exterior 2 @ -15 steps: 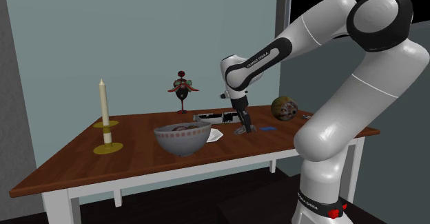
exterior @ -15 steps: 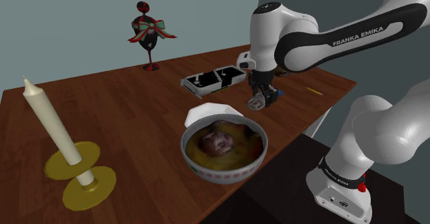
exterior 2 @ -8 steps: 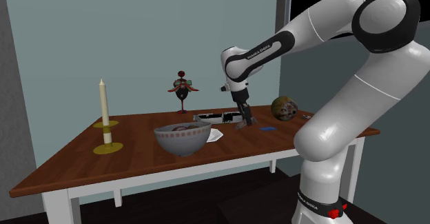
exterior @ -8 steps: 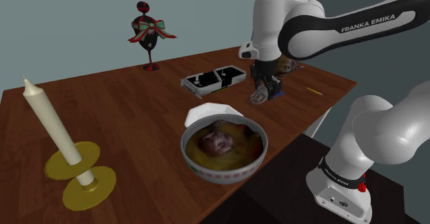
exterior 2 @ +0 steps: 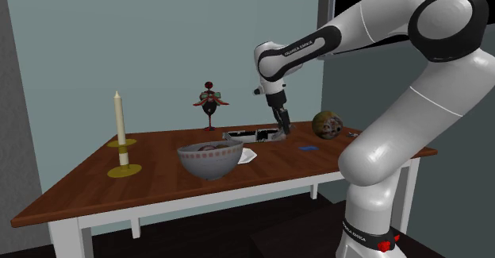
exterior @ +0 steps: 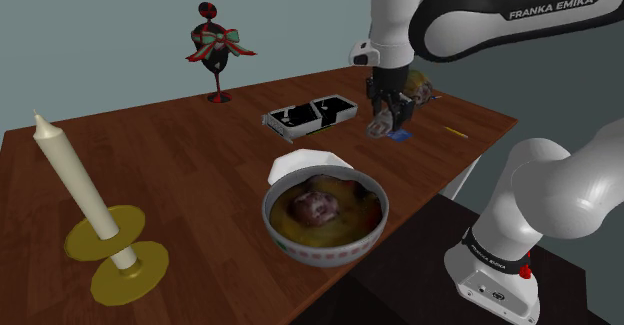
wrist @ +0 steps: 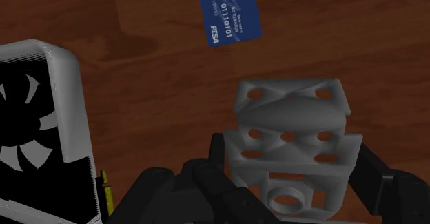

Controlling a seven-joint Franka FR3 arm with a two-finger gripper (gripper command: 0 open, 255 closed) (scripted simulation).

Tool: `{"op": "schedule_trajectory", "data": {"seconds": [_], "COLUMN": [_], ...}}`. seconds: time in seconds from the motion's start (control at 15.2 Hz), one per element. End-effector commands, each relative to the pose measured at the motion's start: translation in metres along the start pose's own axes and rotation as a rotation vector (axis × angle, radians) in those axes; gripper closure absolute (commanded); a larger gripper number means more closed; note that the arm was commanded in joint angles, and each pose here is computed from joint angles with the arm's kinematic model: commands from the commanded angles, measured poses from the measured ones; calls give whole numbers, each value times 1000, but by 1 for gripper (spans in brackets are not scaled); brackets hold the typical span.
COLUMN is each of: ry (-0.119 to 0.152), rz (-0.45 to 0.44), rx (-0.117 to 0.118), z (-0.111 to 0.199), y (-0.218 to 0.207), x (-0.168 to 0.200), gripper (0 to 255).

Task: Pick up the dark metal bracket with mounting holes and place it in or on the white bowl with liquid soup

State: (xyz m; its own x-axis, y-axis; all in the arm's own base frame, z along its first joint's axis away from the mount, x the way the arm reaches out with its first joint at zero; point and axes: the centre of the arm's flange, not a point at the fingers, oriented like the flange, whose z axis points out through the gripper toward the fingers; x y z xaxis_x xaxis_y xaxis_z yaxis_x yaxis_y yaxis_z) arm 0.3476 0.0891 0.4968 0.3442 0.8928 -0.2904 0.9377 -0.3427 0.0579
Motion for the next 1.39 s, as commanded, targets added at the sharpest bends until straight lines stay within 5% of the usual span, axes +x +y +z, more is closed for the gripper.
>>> {"op": "schedule_trajectory", "data": {"seconds": [0.0, 1.32], "ry": [0, 0], "rz": [0, 0], "rx": [0, 0], "z": [-10, -106], "y": [1, -1], "x": [-3, -21], "gripper": [255, 255]}}
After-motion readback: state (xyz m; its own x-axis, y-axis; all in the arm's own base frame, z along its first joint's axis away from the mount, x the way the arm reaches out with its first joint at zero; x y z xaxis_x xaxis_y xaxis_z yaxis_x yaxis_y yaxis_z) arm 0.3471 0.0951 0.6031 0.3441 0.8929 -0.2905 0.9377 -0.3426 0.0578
